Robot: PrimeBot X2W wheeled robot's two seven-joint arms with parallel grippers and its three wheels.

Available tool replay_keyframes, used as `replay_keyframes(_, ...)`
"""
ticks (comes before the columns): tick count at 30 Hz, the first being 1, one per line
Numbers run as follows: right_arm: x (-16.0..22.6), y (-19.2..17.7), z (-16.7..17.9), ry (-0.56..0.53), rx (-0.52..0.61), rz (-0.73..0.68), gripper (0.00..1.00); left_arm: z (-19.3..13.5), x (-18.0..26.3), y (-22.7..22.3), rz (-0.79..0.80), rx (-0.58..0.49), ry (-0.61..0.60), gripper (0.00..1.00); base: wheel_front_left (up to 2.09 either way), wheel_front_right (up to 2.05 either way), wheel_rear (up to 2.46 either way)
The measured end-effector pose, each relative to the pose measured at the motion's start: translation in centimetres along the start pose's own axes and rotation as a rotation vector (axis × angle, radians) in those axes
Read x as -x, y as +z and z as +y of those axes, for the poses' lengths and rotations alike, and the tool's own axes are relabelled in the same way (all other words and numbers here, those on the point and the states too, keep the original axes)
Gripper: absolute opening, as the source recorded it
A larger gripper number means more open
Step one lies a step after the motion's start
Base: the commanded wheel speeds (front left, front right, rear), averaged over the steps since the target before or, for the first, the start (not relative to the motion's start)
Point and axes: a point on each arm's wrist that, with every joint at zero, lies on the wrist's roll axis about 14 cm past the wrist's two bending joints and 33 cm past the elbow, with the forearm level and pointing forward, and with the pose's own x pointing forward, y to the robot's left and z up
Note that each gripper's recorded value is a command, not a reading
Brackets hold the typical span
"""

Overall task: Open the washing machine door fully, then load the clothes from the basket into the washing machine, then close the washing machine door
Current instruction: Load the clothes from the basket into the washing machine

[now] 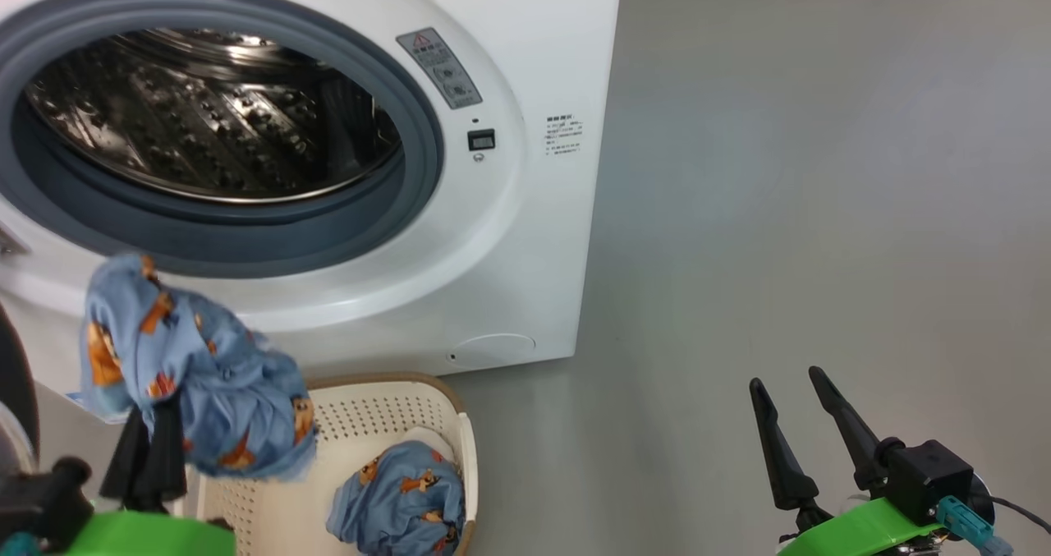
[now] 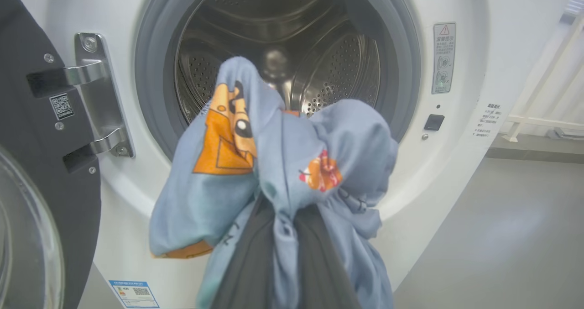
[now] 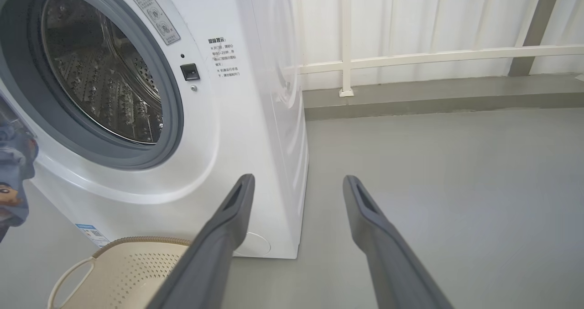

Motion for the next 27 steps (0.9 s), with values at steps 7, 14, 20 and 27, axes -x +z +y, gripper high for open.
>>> replay_keyframes(7, -0.6, -0.9, -0.4, -0.009, 0.000, 0.023, 1.00, -0.4, -3.7, 0.7, -0.034, 0.020, -0.039, 0.00, 0.00, 0.00, 0.00)
replay_keyframes(14, -1.2, -2.3, -1.1, -0.028, 0.000, 0.060, 1.00, 0.2, -7.9, 0.5, -0.046, 0.023, -0.064, 0.00, 0.00, 0.00, 0.00)
replay_keyframes(20, -2.5, -3.6, -1.6, -0.036, 0.004, 0.088, 1.00, 0.5, -12.0, 0.0, -0.058, -0.009, -0.110, 0.00, 0.00, 0.00, 0.00)
replay_keyframes(27, -3.0, -6.2, -2.0, -0.048, -0.018, 0.152, 1.00, 0.7, -15.6, -3.6, 0.001, -0.010, -0.141, 0.00, 0.00, 0.00, 0.00)
